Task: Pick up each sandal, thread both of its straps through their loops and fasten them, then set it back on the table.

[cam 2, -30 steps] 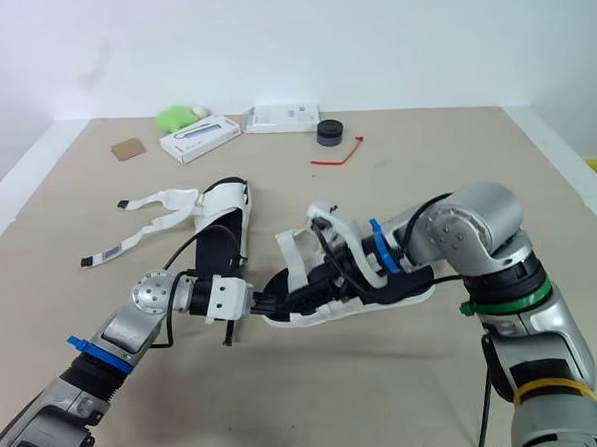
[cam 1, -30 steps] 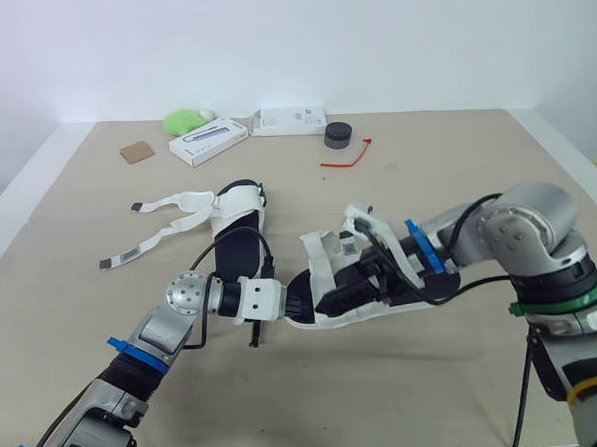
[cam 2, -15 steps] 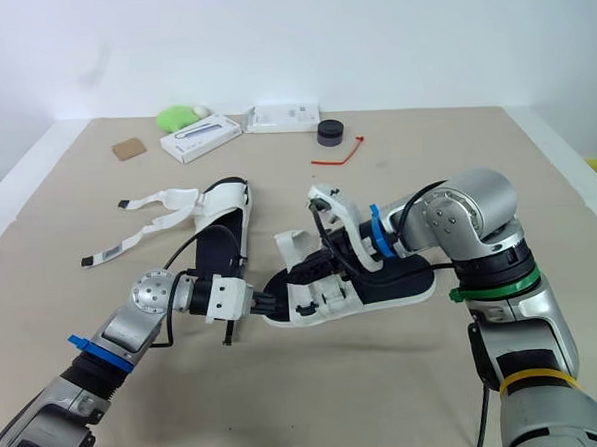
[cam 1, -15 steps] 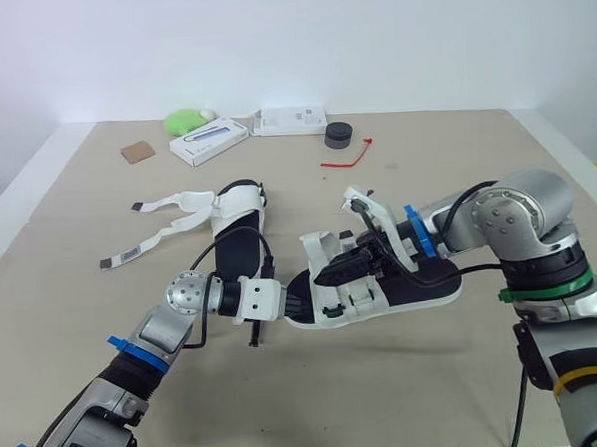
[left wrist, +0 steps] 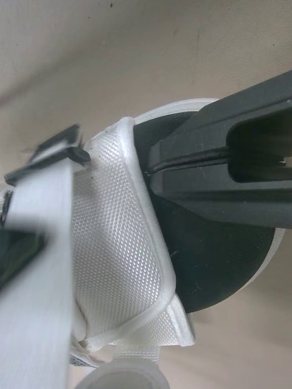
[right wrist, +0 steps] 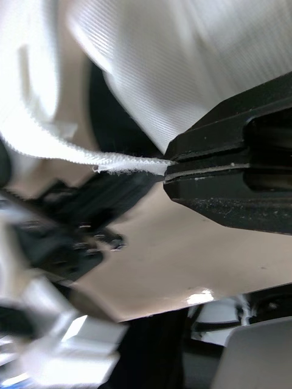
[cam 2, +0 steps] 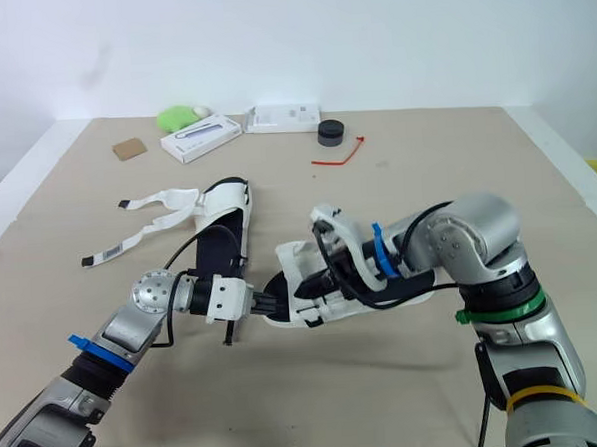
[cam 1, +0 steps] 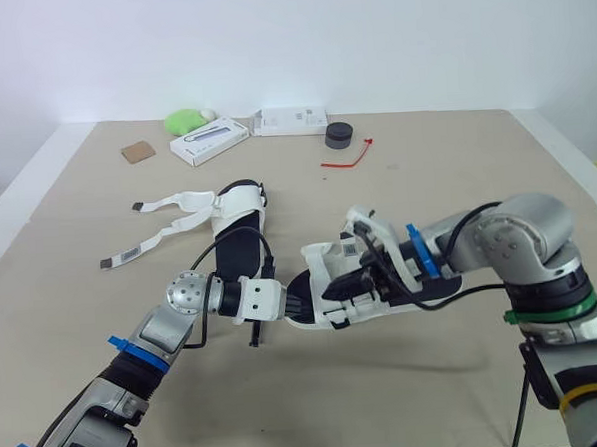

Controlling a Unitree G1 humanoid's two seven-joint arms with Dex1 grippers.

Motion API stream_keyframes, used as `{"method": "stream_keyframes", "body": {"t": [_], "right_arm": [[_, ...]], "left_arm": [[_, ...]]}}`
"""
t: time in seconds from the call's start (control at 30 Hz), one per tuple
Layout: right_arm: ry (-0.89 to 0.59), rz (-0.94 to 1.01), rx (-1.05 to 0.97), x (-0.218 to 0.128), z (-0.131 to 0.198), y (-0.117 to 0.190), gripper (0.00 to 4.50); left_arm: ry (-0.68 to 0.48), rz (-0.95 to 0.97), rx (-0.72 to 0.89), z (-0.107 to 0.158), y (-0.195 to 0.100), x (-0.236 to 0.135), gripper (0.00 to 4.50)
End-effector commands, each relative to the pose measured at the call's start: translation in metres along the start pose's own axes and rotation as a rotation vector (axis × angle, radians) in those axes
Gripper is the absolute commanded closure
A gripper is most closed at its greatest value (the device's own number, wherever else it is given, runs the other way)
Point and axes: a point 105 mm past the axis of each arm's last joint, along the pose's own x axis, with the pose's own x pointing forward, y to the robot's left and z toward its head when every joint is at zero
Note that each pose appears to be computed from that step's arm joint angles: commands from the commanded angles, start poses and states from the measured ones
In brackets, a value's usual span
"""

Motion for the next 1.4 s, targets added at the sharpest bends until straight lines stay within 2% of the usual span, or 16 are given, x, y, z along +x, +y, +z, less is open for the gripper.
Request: {"method": "stream_keyframes", "body": {"t": [0.03, 0.33, 0.47, 0.7, 0.73, 1.03, 1.17, 1.4], "right_arm": [[-0.022, -0.021, -0.078, -0.002, 0.003, 0.007, 4.42], [-0.036, -0.034, -0.138, 0.001, -0.004, 0.014, 4.42], [-0.069, -0.032, -0.189, -0.009, 0.004, 0.018, 3.27], [-0.131, 0.010, -0.256, -0.030, 0.011, 0.029, 0.17], [-0.134, 0.020, -0.261, -0.032, 0.010, 0.031, 0.04], [-0.078, 0.098, -0.237, -0.039, -0.023, 0.040, 0.04], [-0.077, 0.056, -0.207, -0.026, -0.040, 0.029, 0.04], [-0.106, -0.011, -0.194, -0.018, -0.046, 0.017, 0.04]], "left_arm": [[0.118, -0.068, -0.097, -0.033, -0.023, 0.002, 4.50], [0.118, -0.074, -0.095, -0.032, -0.024, 0.002, 4.50], [0.117, -0.079, -0.093, -0.032, -0.025, 0.002, 4.50], [0.120, -0.084, -0.092, -0.032, -0.025, 0.002, 4.50], [0.120, -0.084, -0.091, -0.032, -0.025, 0.001, 4.50], [0.118, -0.088, -0.095, -0.032, -0.025, 0.002, 4.50], [0.121, -0.090, -0.096, -0.033, -0.026, 0.001, 4.50], [0.123, -0.094, -0.095, -0.034, -0.025, 0.000, 4.50]]}}
